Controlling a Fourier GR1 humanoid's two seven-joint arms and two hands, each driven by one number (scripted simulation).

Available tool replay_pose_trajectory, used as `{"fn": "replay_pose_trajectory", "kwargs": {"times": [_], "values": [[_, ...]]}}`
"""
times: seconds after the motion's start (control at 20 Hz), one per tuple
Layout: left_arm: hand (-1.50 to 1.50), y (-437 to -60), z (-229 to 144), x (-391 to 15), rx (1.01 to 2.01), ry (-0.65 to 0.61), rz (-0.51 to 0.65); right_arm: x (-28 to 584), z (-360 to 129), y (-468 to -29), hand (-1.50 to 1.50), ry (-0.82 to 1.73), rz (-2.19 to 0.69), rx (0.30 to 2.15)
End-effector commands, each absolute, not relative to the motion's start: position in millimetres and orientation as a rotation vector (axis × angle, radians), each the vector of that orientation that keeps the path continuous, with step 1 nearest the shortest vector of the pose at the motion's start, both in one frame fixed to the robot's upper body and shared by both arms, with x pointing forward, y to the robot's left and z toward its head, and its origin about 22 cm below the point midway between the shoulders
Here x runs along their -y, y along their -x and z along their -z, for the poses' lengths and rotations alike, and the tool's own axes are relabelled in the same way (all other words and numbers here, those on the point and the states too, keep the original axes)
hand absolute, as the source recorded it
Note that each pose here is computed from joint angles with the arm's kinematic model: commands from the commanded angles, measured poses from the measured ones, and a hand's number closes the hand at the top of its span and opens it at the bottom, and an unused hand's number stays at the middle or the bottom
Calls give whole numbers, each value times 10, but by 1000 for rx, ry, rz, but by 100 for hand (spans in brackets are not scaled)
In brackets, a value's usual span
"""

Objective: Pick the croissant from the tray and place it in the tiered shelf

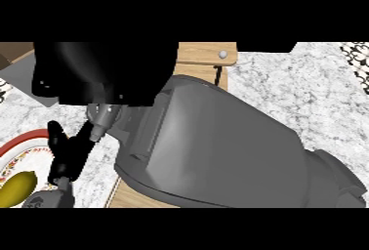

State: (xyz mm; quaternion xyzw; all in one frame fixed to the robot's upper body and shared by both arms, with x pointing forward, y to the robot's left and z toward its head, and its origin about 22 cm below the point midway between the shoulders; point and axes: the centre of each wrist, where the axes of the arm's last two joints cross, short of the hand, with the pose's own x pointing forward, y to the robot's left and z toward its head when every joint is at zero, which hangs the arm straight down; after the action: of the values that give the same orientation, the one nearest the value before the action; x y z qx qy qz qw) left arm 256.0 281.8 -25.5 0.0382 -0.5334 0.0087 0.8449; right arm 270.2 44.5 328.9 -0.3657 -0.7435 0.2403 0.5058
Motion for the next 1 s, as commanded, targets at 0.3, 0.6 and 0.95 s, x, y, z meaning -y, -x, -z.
{"fn": "replay_pose_trajectory", "kwargs": {"times": [0.3, 0.6, 0.95], "values": [[0, -2538, 307, -2908, 1112, -85, -35, -477, -3792, -3212, 150, 872, -544, 1569], [0, -2531, 230, -2870, 1116, -71, -36, -545, -3442, -3448, 150, 930, -616, 1527], [0, -2531, 368, -2831, 1114, -69, -16, -517, -3476, -3714, 150, 946, -627, 1527]]}}
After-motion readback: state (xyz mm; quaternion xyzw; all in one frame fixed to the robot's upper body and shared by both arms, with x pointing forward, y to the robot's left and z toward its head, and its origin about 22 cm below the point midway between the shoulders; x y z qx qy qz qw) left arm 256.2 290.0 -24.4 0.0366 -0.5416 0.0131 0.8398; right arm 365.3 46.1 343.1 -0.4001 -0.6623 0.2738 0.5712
